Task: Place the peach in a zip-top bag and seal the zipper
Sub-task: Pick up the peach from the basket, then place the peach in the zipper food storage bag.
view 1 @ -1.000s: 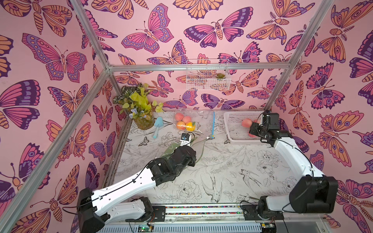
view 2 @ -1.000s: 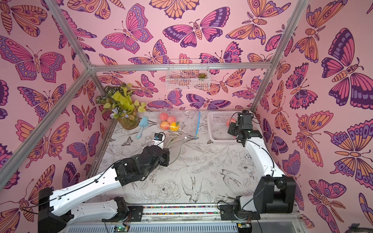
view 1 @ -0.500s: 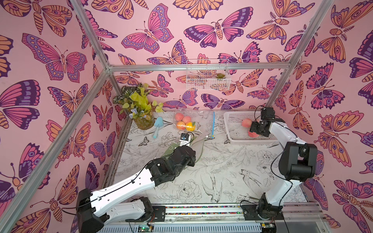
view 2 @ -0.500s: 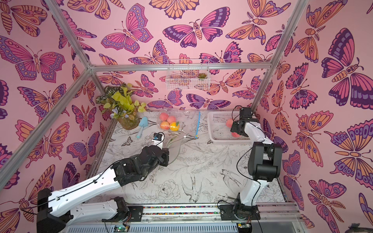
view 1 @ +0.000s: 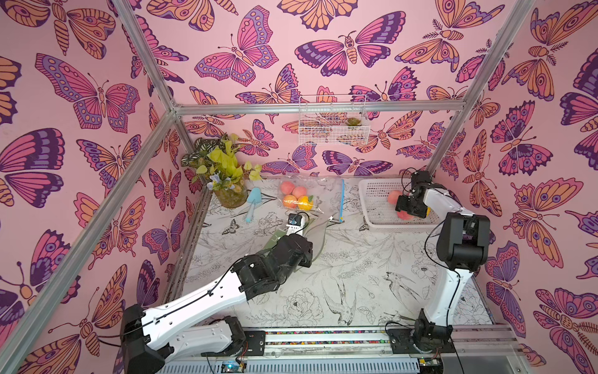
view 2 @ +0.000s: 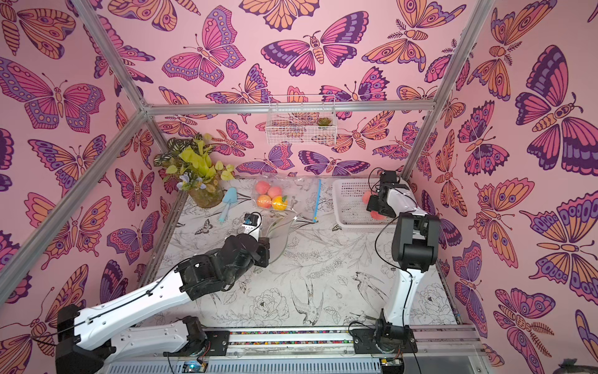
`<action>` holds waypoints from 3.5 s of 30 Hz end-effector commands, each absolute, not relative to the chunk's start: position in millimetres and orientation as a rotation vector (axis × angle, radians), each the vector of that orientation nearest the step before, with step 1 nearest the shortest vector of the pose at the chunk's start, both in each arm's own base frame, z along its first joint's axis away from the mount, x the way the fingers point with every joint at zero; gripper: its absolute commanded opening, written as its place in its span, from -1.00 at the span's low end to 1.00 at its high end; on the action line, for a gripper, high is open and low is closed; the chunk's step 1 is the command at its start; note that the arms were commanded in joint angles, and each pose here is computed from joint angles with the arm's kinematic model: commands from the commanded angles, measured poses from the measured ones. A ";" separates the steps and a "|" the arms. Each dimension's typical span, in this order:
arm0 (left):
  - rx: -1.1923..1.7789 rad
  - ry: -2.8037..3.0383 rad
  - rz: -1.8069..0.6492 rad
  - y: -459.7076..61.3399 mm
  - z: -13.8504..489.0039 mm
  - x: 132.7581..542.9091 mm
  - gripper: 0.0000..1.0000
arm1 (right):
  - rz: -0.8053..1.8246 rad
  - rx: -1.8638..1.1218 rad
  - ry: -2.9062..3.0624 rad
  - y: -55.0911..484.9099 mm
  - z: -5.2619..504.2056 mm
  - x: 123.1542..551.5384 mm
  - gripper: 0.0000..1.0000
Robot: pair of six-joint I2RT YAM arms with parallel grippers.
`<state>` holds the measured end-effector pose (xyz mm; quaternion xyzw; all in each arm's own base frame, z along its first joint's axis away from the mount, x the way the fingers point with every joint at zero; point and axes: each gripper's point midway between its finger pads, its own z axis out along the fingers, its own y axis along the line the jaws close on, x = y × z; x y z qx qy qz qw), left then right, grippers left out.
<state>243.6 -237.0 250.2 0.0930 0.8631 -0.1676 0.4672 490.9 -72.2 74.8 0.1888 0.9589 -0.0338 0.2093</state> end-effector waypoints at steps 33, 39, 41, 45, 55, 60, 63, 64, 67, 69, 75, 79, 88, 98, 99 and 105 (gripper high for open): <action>0.221 2.101 -0.382 -229.2 251.0 244.9 -1.00 | 0.066 0.548 2.527 -59.9 134.0 480.9 0.25; 0.190 2.105 -0.373 -233.8 251.7 250.9 -1.00 | 0.274 0.526 2.413 -33.2 175.8 461.3 0.24; 0.178 2.103 -0.373 -236.2 252.9 253.7 -1.00 | 0.365 0.503 2.372 -20.8 190.3 453.4 0.24; 0.155 2.097 -0.368 -242.6 255.8 260.8 -1.00 | 0.565 0.435 2.280 8.3 223.6 430.1 0.24; 0.102 2.079 -0.374 -255.7 254.9 274.5 -1.00 | 0.901 0.193 2.182 88.2 268.9 362.9 0.24; 0.094 2.093 -0.405 -262.2 251.5 278.8 -1.00 | 1.021 0.019 2.145 138.5 286.1 327.4 0.24; 0.091 2.102 -0.412 -264.6 249.4 279.7 -1.00 | 1.085 -0.065 2.135 164.9 293.0 309.7 0.24; 0.088 2.104 -0.414 -265.2 249.0 280.0 -1.00 | 1.107 -0.098 2.128 174.1 295.7 304.0 0.24; 0.078 2.105 -0.420 -266.0 249.6 281.3 -1.00 | 1.171 -0.200 2.117 202.2 301.4 287.4 0.24; 0.075 2.103 -0.433 -267.2 252.5 281.6 -1.00 | 1.208 -0.260 2.118 219.7 302.6 277.9 0.24; 0.098 2.128 -0.431 -278.4 245.1 286.4 -1.00 | 1.266 -0.332 2.127 253.0 295.9 268.8 0.24; 0.109 2.123 -0.450 -282.5 250.2 287.2 -1.00 | 1.278 -0.355 2.156 269.6 283.9 269.3 0.24; 0.106 2.099 -0.504 -281.9 257.1 282.7 -1.00 | 1.153 -0.291 2.264 268.1 247.3 284.4 0.24; 0.191 2.035 -0.670 -297.3 273.9 270.1 -1.00 | 0.979 -0.325 2.343 268.6 230.5 287.3 0.26; 0.196 2.039 -0.671 -298.4 272.1 269.9 -1.00 | 0.983 -0.333 2.338 270.3 231.7 286.9 0.26; 0.207 2.088 -0.619 -296.9 252.4 270.8 -1.00 | 1.056 -0.382 2.299 283.2 245.0 279.2 0.27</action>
